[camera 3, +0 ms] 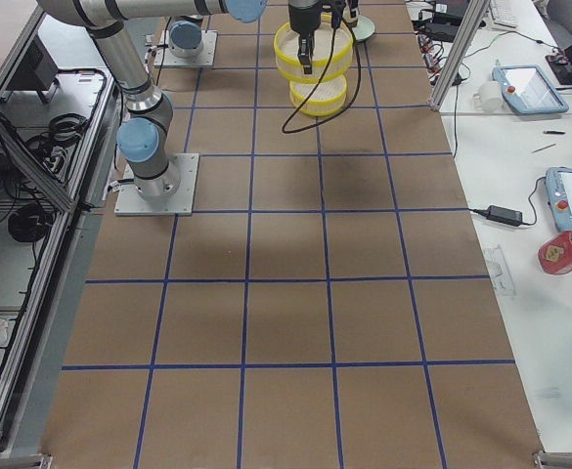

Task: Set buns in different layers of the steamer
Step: 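Lift the top tier farther from the robot while the left lifts the white bun, then lower the white bun into the bottom tier and open the left gripper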

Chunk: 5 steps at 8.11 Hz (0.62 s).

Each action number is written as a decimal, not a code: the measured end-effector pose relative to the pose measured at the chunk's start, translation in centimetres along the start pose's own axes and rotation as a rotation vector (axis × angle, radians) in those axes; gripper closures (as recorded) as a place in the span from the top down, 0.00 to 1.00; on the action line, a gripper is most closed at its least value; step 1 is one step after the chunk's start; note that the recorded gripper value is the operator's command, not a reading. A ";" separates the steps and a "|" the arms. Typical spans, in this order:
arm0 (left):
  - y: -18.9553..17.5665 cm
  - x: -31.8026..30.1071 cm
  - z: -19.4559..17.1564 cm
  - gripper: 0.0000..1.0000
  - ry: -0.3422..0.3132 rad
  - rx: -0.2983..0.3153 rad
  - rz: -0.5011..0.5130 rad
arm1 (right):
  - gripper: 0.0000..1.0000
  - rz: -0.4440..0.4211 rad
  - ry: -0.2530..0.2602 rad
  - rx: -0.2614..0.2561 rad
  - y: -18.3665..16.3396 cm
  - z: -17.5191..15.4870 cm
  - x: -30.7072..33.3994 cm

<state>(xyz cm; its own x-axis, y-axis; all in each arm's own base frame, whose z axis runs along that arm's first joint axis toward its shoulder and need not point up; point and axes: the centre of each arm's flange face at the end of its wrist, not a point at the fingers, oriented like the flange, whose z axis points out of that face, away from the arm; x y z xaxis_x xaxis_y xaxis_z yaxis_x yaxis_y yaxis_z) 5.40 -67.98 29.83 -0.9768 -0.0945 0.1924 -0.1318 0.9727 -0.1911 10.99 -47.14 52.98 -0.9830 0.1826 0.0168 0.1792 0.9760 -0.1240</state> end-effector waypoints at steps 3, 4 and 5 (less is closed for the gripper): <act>3.6 10.3 -5.6 0.00 0.021 -0.072 0.009 | 0.03 0.016 0.009 -0.030 1.1 -0.9 1.4; 5.0 14.8 -5.8 0.00 0.029 -0.092 0.002 | 0.03 0.016 0.011 -0.041 1.5 -1.1 1.6; 6.7 19.2 -5.2 0.00 0.039 -0.118 -0.005 | 0.03 0.016 0.011 -0.048 1.7 -1.1 1.7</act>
<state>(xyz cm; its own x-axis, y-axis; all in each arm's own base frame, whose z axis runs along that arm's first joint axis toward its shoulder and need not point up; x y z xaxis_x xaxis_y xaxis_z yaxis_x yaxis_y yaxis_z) -13.38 -62.22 37.27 -0.9685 -0.0935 0.2306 -0.1137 0.9906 -0.0758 9.69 -45.08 53.95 -0.9797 0.1990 0.0262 0.1965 0.9775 -0.0762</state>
